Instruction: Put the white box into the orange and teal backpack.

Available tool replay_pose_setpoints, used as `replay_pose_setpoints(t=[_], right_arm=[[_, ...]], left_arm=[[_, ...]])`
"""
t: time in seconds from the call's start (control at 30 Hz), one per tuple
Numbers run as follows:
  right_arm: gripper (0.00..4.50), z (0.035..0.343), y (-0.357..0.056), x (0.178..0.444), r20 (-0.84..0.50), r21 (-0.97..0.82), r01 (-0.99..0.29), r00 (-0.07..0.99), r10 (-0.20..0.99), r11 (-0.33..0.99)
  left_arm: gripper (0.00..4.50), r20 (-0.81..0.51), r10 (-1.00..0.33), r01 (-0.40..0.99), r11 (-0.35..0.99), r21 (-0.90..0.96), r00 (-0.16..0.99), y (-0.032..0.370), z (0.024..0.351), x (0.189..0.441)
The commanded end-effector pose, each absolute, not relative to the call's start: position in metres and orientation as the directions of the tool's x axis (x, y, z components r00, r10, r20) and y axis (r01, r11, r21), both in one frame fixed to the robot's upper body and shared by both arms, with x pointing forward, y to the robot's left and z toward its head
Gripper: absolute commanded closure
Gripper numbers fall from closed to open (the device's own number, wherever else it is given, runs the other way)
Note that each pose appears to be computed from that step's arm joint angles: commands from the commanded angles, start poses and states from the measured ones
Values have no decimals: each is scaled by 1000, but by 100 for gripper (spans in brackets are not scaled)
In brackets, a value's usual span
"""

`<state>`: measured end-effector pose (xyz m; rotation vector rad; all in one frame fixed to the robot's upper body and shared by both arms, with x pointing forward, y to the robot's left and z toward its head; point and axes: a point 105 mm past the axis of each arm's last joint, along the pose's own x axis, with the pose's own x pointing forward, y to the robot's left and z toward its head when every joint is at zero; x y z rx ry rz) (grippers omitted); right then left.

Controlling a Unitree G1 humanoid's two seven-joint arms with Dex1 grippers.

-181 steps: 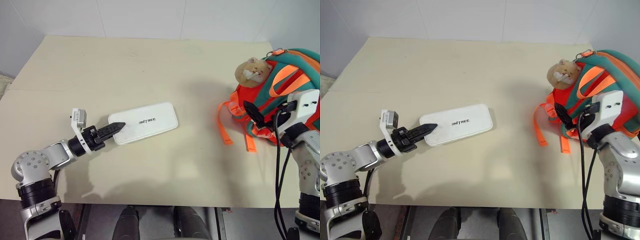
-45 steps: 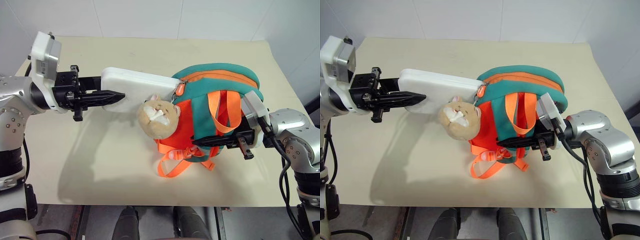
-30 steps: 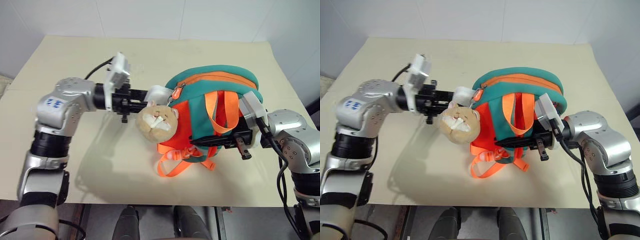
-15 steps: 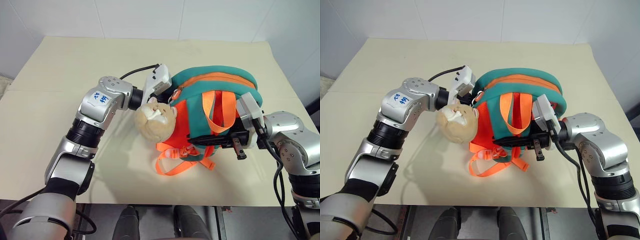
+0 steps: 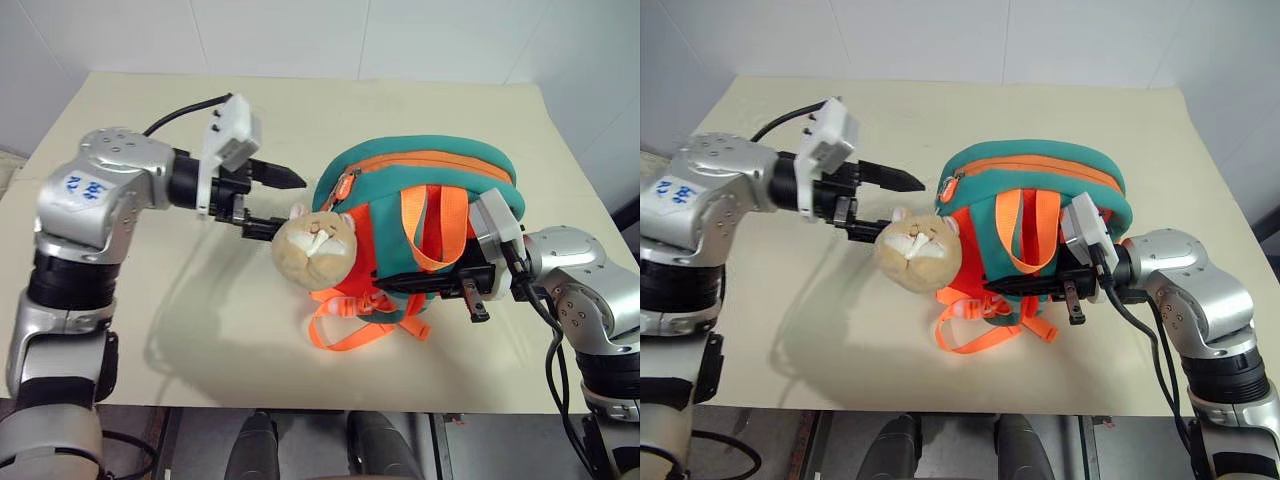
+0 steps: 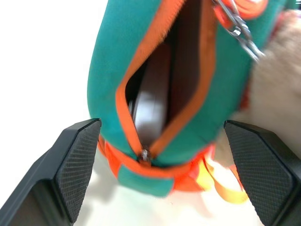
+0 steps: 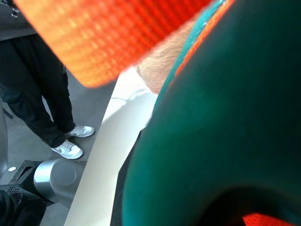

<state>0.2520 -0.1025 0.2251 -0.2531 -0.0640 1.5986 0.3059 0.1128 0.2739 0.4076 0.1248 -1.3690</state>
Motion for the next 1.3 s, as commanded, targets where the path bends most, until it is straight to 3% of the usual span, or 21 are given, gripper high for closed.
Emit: replay_pose_setpoints(t=[0.03,0.2,0.43,1.0,1.1,1.3], right_arm=[[450,230,-100,250,-124,-227,-972,-38,991,-66],[450,230,-100,252,-126,-224,-972,-42,991,-70],[450,231,-97,259,-127,-219,-972,-56,990,-83],[450,233,-91,267,-121,-239,-967,-60,991,-88],[450,232,-90,267,-118,-239,-968,-54,992,-81],[450,231,-90,267,-118,-239,-968,-46,992,-73]], left_arm=[[2,-234,-947,953,160,255,222,130,289,285],[2,-102,-975,955,166,245,196,141,292,254],[2,-23,-958,928,270,257,285,142,294,245],[2,-123,-973,960,162,229,194,89,270,249],[56,-145,-973,963,146,228,181,89,272,246],[230,-177,-965,964,155,217,196,93,276,245]])
